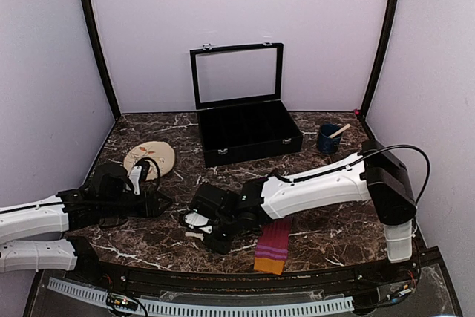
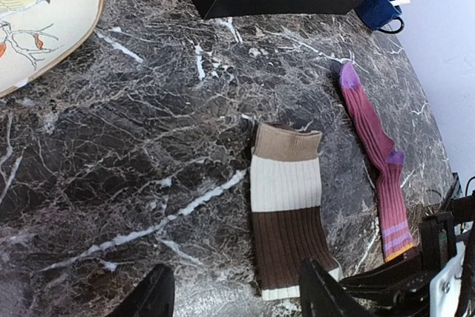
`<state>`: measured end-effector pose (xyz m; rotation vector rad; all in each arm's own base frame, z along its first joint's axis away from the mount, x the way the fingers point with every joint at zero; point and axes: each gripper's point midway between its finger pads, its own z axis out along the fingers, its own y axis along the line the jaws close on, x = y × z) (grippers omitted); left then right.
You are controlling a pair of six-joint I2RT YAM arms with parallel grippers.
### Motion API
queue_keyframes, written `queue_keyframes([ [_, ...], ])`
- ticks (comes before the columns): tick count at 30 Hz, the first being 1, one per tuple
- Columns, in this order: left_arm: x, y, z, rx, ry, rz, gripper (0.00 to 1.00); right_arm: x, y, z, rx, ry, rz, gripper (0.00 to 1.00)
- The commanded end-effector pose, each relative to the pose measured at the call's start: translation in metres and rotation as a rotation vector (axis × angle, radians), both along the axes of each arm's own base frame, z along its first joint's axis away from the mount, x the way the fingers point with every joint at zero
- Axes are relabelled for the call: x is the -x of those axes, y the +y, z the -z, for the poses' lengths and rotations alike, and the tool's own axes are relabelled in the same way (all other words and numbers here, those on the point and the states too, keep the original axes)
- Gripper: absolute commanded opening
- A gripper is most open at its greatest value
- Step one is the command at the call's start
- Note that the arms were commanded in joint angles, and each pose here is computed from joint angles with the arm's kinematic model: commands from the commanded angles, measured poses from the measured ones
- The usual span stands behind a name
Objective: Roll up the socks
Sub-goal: Pick up the sock from the center of the board.
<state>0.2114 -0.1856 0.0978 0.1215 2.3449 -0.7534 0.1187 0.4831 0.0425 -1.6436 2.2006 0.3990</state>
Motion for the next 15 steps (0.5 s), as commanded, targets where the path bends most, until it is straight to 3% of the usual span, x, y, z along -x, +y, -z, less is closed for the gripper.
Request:
queue_keyframes([
  [1, 0.008, -0.014, -0.003, 0.053, -0.029, 0.085, 0.60, -0.002, 0.005, -0.006, -0.040, 0.156, 0.074, 0.00],
  [15, 0.042, -0.059, 0.008, 0.009, -0.050, 0.320, 0.60, -0.013, -0.005, -0.010, -0.078, 0.371, 0.151, 0.00],
])
